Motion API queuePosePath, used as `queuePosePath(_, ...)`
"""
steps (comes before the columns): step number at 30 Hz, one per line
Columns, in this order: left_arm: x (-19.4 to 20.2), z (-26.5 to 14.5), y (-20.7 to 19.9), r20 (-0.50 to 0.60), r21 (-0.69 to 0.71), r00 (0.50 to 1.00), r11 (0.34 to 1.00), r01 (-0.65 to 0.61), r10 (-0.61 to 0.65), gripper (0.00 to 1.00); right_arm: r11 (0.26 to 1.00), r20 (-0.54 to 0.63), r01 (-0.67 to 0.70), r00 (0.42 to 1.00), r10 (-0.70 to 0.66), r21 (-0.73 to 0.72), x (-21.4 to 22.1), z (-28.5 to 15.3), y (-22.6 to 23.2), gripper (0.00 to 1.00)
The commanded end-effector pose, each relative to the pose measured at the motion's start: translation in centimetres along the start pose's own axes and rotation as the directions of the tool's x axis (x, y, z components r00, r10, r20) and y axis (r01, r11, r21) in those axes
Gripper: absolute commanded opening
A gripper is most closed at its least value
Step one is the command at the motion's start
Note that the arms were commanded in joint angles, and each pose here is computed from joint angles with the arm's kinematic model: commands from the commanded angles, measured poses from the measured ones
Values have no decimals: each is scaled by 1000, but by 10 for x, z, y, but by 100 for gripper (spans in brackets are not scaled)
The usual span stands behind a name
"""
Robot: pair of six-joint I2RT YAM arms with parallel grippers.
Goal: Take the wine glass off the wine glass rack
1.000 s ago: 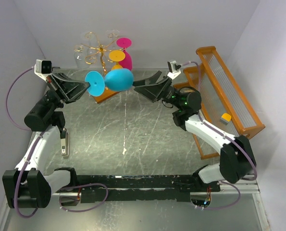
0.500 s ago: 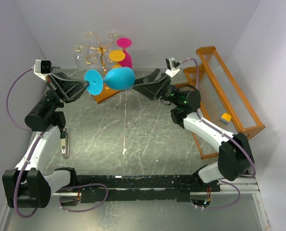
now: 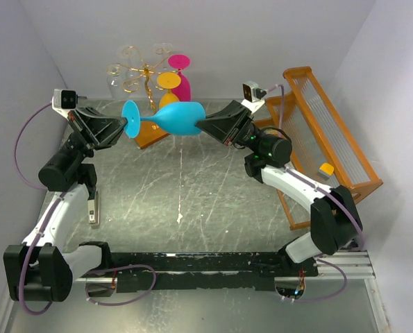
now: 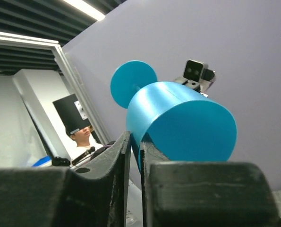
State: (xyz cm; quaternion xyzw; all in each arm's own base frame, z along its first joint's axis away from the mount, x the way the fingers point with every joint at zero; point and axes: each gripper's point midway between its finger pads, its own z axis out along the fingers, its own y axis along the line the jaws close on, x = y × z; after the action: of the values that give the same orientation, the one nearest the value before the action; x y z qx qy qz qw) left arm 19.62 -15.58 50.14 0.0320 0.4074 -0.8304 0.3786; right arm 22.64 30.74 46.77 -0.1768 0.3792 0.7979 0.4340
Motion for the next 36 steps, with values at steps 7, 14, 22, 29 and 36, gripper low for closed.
queuePosePath(7,41,-16,-36,-115,103,993,994,40,-28,45,979,30,87,996,-83,-185,-9,1,71,0)
queuePosePath(14,47,-22,8,-107,-135,993,989,-61,47,100,988,125,128,983,-138,84,-26,-18,48,0)
queuePosePath(22,44,-76,93,-60,-698,996,710,-94,73,100,673,15,131,978,-207,728,-38,-76,-32,0)
queuePosePath(29,35,-91,106,-95,-812,992,570,-126,85,97,285,-248,271,962,-115,919,-20,-150,-71,0)
queuePosePath(36,31,-111,115,-204,-809,948,504,-304,246,96,32,-549,548,835,33,836,0,-222,-99,0)
